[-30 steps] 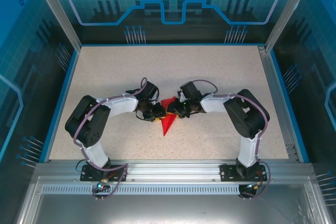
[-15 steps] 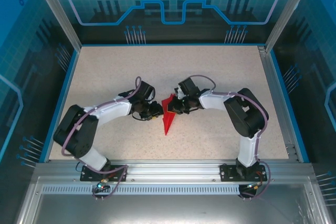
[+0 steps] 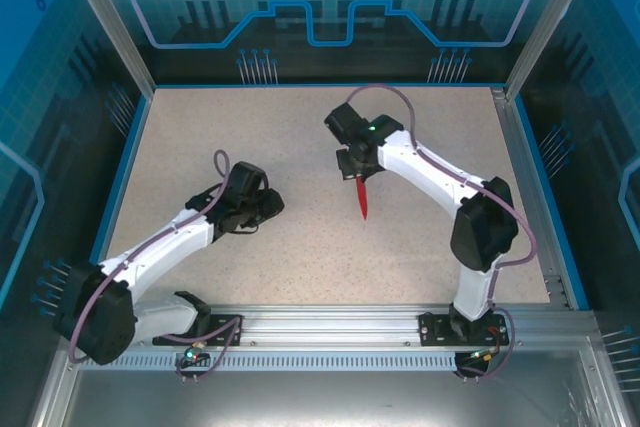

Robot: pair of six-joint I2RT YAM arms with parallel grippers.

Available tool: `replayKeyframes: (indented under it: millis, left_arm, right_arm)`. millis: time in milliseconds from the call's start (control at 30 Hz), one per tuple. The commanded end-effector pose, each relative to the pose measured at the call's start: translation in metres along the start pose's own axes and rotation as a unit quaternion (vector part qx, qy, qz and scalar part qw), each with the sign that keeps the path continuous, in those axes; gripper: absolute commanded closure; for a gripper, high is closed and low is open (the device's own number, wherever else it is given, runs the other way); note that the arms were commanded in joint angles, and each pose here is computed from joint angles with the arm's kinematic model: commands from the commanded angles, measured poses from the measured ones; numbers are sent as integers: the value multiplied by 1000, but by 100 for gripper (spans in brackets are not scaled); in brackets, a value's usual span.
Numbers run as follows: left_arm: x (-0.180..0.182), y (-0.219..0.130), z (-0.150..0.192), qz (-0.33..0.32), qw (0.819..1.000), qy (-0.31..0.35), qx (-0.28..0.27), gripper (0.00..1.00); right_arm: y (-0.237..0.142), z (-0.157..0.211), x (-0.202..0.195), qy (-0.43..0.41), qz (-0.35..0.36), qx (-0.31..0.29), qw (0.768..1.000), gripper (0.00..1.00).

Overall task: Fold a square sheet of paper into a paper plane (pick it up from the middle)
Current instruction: Turn over the paper at the center of the table.

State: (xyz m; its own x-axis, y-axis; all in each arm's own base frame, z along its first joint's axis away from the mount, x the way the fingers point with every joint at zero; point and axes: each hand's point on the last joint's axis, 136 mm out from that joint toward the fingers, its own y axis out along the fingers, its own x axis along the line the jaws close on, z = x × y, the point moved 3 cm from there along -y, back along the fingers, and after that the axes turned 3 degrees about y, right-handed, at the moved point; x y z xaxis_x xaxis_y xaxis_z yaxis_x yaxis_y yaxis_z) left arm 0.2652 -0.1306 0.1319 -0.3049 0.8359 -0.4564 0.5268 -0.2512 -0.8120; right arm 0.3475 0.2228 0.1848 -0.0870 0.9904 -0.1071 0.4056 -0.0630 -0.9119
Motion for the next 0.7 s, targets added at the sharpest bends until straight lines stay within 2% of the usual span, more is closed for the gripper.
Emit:
replayKeyframes:
  millis: [0, 200, 400, 500, 567, 667]
  left_arm:
    - [28, -11, -5, -49, 997, -42, -44, 53]
    - [46, -33, -10, -76, 991, -67, -91, 46]
    - [57, -41, -6, -80, 988, -82, -100, 43]
    - [59, -41, -4, -79, 988, -89, -100, 41]
    - [60, -41, -4, -79, 988, -90, -99, 41]
    - [59, -40, -4, -78, 988, -89, -97, 40]
  right_arm:
    - [4, 23, -38, -104, 215, 56, 969, 88]
    - [48, 40, 5, -124, 210, 109, 964, 86]
    - [93, 66, 67, -155, 185, 160, 957, 86]
    - [103, 77, 98, -150, 131, 183, 963, 83]
    - [103, 81, 118, -139, 65, 194, 969, 78]
    - [86, 75, 142, -119, -41, 176, 976, 60]
